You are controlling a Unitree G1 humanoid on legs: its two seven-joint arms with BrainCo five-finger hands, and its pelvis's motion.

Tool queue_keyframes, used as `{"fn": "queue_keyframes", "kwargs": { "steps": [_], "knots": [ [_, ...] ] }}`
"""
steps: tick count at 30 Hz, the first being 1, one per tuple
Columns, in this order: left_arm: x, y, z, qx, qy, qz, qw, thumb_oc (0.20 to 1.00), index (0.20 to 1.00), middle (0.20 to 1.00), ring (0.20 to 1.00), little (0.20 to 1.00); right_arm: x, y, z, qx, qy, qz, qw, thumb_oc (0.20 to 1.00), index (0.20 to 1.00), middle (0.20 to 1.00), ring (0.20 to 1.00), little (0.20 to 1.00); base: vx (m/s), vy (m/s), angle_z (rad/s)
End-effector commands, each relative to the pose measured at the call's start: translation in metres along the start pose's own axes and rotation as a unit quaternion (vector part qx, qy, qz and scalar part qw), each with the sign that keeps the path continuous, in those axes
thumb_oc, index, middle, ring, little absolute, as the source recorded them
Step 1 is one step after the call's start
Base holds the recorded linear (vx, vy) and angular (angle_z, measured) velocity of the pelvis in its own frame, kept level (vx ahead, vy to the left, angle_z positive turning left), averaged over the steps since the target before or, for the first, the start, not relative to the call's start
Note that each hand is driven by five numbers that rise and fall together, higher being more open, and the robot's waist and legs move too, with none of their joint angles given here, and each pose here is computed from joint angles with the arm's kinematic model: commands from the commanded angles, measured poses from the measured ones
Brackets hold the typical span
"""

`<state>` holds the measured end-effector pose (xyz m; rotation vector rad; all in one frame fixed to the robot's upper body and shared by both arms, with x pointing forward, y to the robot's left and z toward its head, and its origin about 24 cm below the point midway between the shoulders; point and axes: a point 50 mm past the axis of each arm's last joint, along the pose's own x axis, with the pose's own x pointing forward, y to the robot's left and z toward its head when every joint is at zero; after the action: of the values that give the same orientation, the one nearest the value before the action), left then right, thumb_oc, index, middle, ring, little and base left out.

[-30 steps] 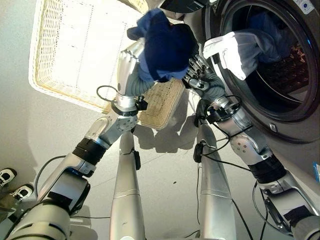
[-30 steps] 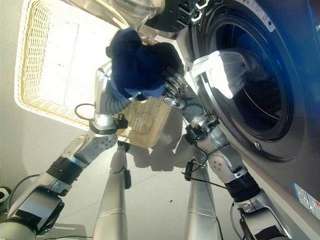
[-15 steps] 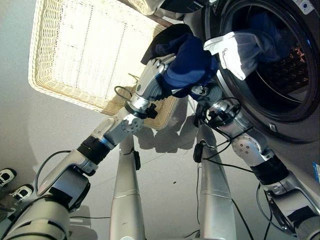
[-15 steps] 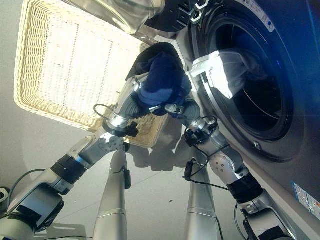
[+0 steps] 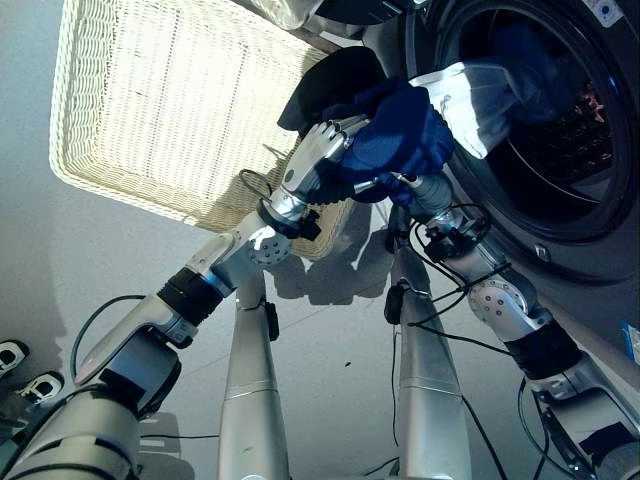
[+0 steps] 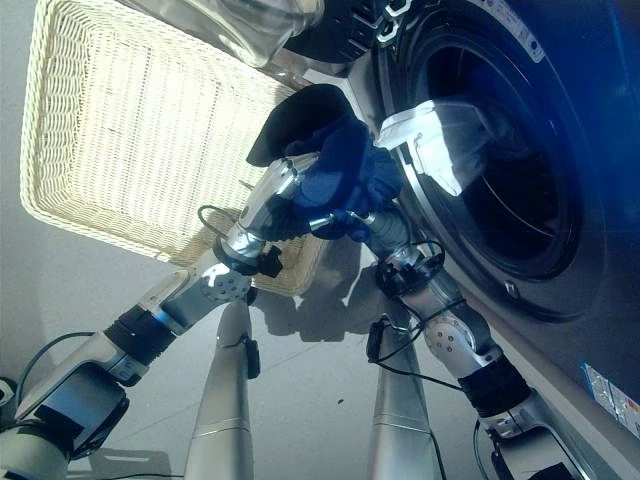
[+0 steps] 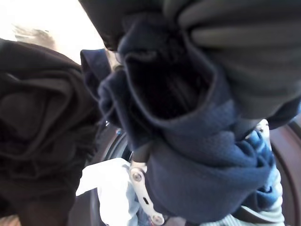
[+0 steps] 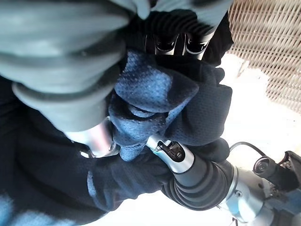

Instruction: Put the clothes into the washing machine.

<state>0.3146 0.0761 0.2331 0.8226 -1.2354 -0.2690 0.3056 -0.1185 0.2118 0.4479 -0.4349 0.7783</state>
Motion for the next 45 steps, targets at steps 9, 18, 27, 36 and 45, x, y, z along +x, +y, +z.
{"fn": "queue_keyframes", "kwargs": {
  "steps": [9, 18, 27, 36, 45],
  "knots": [
    [-0.007, 0.006, 0.015, 0.027, -0.032, 0.121, 0.992, 1.000, 1.000, 1.000, 1.000, 1.000, 0.010, 0.035, 0.019, 0.035, -0.080, 0.095, 0.992, 0.200, 0.200, 0.200, 0.200, 0.200, 0.00, 0.000, 0.00],
    [-0.024, 0.029, -0.009, 0.119, 0.060, 0.283, 0.950, 1.000, 1.000, 1.000, 1.000, 1.000, 0.012, 0.034, 0.020, 0.039, -0.096, 0.075, 0.992, 0.200, 0.200, 0.200, 0.200, 0.200, 0.00, -0.016, 0.00],
    [-0.035, 0.047, -0.027, 0.165, 0.131, 0.362, 0.908, 1.000, 1.000, 1.000, 1.000, 1.000, 0.015, 0.032, 0.022, 0.039, -0.099, 0.058, 0.993, 0.200, 0.200, 0.200, 0.200, 0.200, 0.00, 0.000, 0.00],
    [-0.042, 0.065, -0.039, 0.191, 0.175, 0.419, 0.870, 1.000, 1.000, 1.000, 1.000, 1.000, 0.018, 0.033, 0.027, 0.034, -0.095, 0.052, 0.994, 0.200, 0.200, 0.200, 0.200, 0.200, 0.00, 0.015, 0.01],
    [-0.044, 0.070, -0.041, 0.195, 0.180, 0.425, 0.866, 1.000, 1.000, 1.000, 1.000, 1.000, 0.018, 0.031, 0.029, 0.034, -0.097, 0.051, 0.993, 0.200, 0.200, 0.200, 0.200, 0.200, 0.00, 0.003, 0.00]
  ]
}}
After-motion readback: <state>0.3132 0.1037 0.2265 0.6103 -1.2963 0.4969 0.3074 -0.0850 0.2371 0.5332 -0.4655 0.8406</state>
